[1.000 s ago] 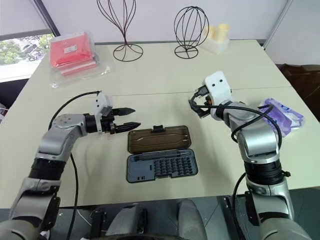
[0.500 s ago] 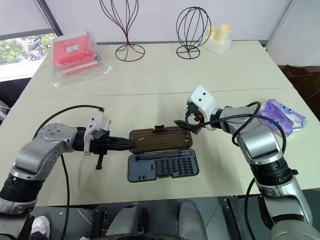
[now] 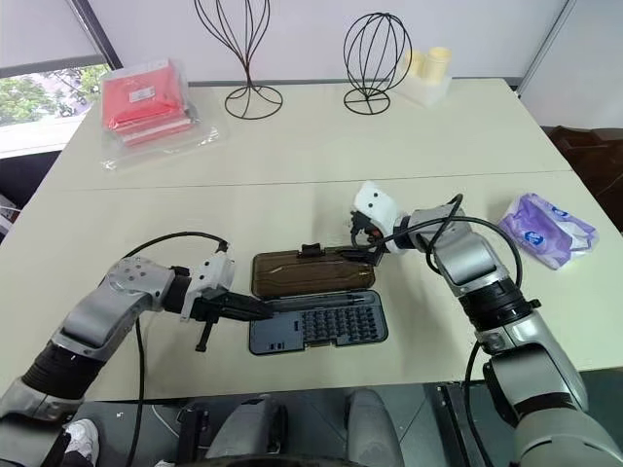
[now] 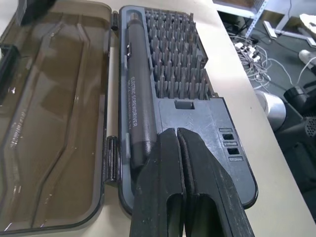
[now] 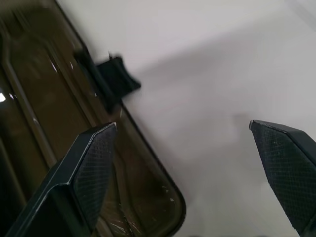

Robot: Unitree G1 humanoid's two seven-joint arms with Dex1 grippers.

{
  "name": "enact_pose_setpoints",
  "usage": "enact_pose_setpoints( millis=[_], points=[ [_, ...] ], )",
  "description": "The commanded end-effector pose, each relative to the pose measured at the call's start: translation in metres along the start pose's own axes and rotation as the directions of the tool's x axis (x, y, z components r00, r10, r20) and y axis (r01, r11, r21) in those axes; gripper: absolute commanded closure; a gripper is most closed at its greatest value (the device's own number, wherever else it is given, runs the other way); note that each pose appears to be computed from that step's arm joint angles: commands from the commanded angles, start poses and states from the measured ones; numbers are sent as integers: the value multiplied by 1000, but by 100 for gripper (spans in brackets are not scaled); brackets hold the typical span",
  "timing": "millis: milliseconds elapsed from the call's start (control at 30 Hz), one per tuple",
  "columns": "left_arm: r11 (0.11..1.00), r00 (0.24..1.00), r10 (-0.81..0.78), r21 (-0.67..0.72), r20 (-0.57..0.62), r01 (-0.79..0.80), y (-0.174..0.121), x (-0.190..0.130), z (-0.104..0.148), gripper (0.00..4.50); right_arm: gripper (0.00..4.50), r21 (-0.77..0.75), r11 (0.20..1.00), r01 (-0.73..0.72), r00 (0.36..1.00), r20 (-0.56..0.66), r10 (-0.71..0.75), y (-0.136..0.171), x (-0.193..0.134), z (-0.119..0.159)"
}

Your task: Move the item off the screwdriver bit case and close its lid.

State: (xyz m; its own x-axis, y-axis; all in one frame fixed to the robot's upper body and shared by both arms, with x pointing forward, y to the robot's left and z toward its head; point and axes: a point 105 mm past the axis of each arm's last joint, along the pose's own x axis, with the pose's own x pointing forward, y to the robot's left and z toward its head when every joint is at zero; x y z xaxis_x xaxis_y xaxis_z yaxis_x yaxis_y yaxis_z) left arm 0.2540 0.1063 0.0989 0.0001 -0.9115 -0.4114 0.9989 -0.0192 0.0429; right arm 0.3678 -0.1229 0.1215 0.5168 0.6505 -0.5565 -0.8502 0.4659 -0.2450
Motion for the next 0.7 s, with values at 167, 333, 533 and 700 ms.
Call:
enact_pose_setpoints(
  millis=[167,333,533,700],
  points=[
    [999,999,-40,30,-6,40,-8,1,1,447,0,-77,997,-27,999,16,28,0,7,11],
    [999,998,-43,26,-39,44,-10,-1,-8,447,0,-83,996,-39,999,8,39,4,13,7],
    [999,998,-22,32,-59,24,-8,-3,-14,447,0,-80,996,-42,999,1,42,6,20,3],
    [999,998,-15,40,-60,18,-8,-3,-14,450,131,-101,993,-54,998,-15,53,8,21,0]
  ],
)
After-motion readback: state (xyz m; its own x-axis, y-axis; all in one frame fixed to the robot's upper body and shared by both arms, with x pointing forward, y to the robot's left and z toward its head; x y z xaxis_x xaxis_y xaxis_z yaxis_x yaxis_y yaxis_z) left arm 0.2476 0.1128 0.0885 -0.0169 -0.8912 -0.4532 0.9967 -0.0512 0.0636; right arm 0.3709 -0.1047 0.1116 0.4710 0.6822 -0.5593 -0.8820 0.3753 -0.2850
